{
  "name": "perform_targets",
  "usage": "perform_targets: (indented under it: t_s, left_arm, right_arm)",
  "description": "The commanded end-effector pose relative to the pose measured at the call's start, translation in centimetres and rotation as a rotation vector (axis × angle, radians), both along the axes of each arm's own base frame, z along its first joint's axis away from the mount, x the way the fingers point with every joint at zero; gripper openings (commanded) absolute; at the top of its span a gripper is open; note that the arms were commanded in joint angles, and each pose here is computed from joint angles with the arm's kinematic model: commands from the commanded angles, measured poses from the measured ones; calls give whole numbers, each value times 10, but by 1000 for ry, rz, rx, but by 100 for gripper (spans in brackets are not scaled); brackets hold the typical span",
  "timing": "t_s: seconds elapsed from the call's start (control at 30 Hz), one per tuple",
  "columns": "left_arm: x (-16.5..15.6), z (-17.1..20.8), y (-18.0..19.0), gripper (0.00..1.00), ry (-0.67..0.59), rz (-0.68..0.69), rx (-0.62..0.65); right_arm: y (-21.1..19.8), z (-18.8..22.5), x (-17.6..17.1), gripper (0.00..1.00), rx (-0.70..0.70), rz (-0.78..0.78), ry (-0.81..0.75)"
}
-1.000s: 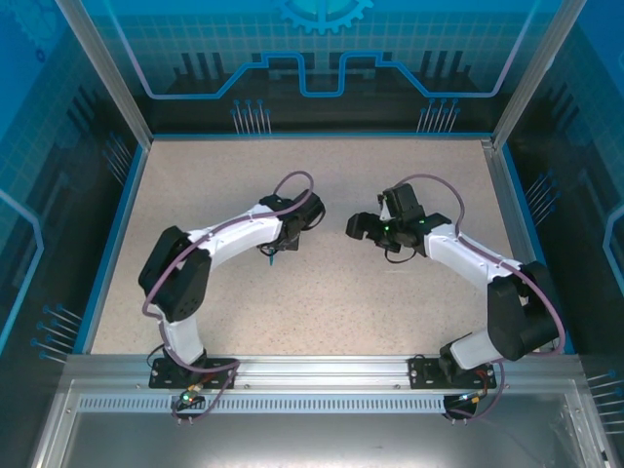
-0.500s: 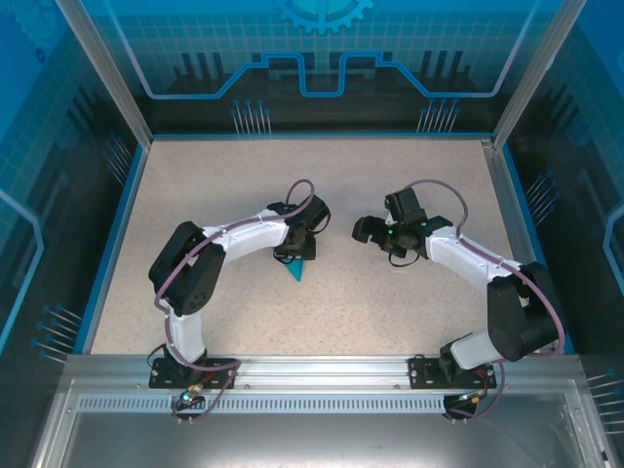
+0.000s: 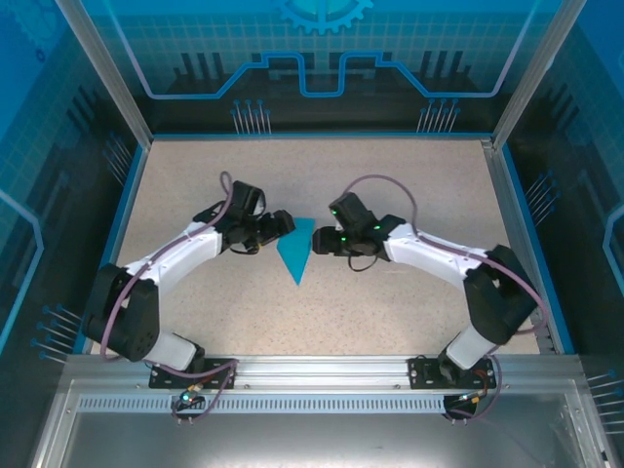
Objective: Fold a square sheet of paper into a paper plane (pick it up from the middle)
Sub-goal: Turn over the paper at the center of the table, then fold the wing for the fifth time at the center of the table.
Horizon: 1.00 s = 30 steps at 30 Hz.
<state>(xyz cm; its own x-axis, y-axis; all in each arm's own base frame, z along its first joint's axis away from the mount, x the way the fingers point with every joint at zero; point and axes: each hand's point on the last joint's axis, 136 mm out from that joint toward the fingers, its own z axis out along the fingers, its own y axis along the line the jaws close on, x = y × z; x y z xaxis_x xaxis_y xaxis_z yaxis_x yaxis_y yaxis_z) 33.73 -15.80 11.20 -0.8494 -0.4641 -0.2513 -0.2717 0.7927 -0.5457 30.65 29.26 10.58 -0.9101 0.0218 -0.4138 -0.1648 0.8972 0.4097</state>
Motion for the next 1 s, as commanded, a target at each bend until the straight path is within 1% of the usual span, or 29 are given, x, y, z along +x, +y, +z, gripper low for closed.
perform_targets:
  t_s: [0.0,0.13,0.23,0.3,0.43,0.63,0.7,0.87,0.97]
  left_arm:
    - [-12,-16,41,85,55,163,33]
    - [-23,-21,64,89,65,224,68]
    - [-28,-23,71,91,65,238,78]
    - [-28,-22,71,92,57,222,80]
    - [-29,-22,73,95,55,206,96]
    - [-26,-23,70,97,61,189,96]
    - [-25,-23,69,98,61,180,93]
    - [-25,-23,64,99,67,156,81]
    - [-26,-23,61,98,58,137,67]
  right_arm:
    - [35,-10,-5,48,1,50,36]
    - [77,-21,-13,40,14,123,82]
    - [96,-36,-15,39,7,151,121]
    - [102,-45,-15,38,-1,160,147]
    - [101,-64,-18,38,-51,193,174]
    - [76,-91,-30,37,-178,289,214]
    - [63,-96,-34,36,-202,320,222]
    - [25,-102,-55,37,-235,490,273]
    - [-1,-102,-63,37,-252,543,296]
